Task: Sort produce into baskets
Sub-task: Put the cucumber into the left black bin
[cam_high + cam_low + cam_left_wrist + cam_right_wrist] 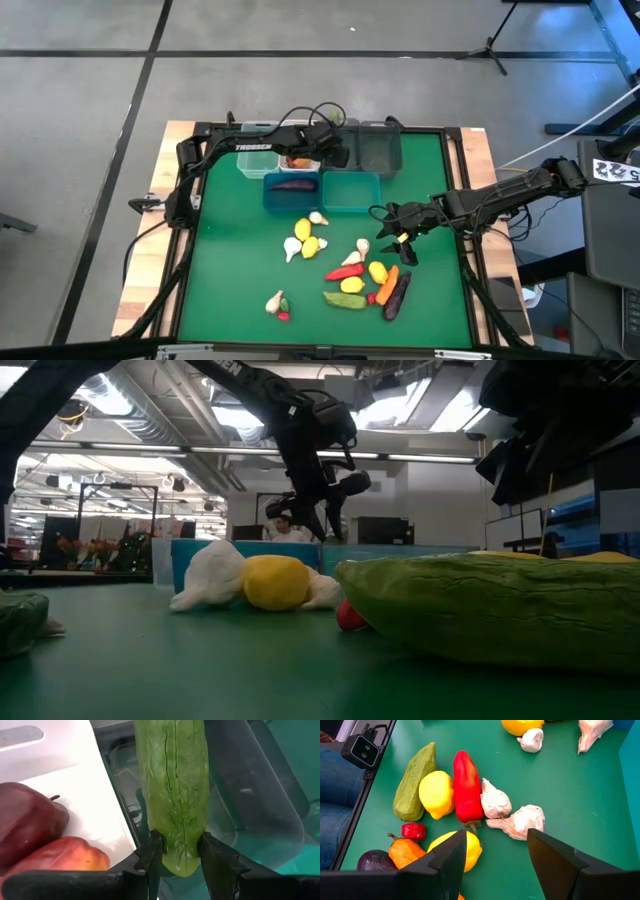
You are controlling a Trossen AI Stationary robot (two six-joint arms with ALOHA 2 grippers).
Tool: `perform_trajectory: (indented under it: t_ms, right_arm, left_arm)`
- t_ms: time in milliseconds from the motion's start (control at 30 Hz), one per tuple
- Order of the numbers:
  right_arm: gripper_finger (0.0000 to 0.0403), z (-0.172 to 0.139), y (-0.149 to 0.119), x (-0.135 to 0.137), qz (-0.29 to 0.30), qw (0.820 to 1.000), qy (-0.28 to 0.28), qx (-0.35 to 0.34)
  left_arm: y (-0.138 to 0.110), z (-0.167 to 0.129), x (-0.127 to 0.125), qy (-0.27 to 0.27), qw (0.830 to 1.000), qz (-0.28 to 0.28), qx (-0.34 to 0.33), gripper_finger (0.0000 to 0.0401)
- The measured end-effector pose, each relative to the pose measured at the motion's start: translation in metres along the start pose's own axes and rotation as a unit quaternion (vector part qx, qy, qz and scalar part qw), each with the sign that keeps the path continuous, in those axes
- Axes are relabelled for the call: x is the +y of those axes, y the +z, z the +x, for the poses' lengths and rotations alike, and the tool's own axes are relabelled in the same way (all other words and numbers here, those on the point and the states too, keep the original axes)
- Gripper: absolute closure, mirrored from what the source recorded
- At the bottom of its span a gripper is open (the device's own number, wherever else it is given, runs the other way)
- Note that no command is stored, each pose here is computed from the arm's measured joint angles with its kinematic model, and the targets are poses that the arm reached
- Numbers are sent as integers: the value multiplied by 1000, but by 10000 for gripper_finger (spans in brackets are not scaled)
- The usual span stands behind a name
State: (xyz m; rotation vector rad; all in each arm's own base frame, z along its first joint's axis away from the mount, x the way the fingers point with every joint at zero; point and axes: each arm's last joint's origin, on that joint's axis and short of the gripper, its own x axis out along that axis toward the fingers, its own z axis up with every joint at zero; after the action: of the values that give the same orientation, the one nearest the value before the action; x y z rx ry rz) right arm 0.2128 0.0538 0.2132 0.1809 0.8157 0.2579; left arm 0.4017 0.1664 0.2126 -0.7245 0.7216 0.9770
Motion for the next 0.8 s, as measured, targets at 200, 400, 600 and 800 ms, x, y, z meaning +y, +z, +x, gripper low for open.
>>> perform_trajectory:
  t_ms: [200, 400, 600, 800]
  right_arm:
    - [194, 0, 0, 0, 0, 1000, 0, 0]
    - [194, 0, 0, 0, 0, 1000, 0, 0]
    - [194, 0, 0, 0, 0, 1000, 0, 0]
    - [194, 0, 0, 0, 0, 1000, 0, 2]
  left_arm:
    - [-1, -1, -1, -1, 1000, 19, 0, 269]
    - [-2, -1, -3, -5, 1000, 30, -1, 197]
    - [-1, -2, -3, -13, 999, 36, 4, 153]
    - [-2, -22, -12, -132, 978, 149, 58, 148]
